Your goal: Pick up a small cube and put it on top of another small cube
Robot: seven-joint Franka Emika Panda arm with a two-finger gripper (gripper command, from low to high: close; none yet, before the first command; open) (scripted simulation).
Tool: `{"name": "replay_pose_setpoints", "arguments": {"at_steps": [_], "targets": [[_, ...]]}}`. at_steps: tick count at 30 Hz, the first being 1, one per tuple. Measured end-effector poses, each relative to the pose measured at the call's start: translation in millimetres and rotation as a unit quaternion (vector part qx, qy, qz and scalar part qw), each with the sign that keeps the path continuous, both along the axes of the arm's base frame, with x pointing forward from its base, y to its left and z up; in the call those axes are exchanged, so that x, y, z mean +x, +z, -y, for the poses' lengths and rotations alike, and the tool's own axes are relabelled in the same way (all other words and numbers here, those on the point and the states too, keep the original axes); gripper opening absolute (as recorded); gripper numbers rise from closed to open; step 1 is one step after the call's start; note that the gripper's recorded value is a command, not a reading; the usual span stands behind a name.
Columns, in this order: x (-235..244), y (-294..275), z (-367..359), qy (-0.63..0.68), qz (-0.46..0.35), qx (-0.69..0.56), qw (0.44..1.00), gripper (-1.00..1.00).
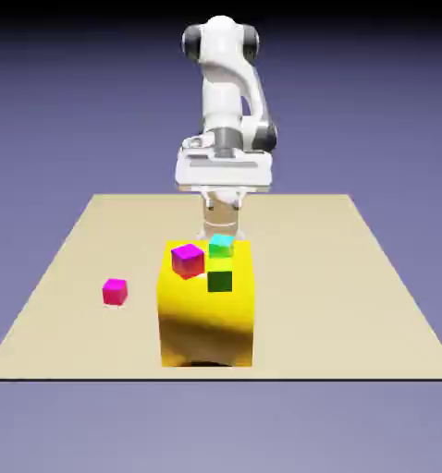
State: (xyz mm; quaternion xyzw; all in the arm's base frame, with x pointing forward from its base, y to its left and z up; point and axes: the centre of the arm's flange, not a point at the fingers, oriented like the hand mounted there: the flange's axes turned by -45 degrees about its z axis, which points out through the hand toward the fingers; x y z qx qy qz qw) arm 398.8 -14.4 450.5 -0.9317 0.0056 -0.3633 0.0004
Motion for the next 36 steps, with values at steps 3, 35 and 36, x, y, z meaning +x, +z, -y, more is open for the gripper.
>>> {"name": "replay_pose_setpoints", "arguments": {"at_steps": [3, 35, 36], "targets": [[19.9, -18.1, 51.1, -0.064, -0.062, 0.039, 0.995, 0.0], [-176.1, -291.2, 383.7, -0.563, -0.432, 0.516, 0.48, 0.0], [-176.1, -291.2, 383.7, -0.563, -0.432, 0.516, 0.48, 0.0]]}}
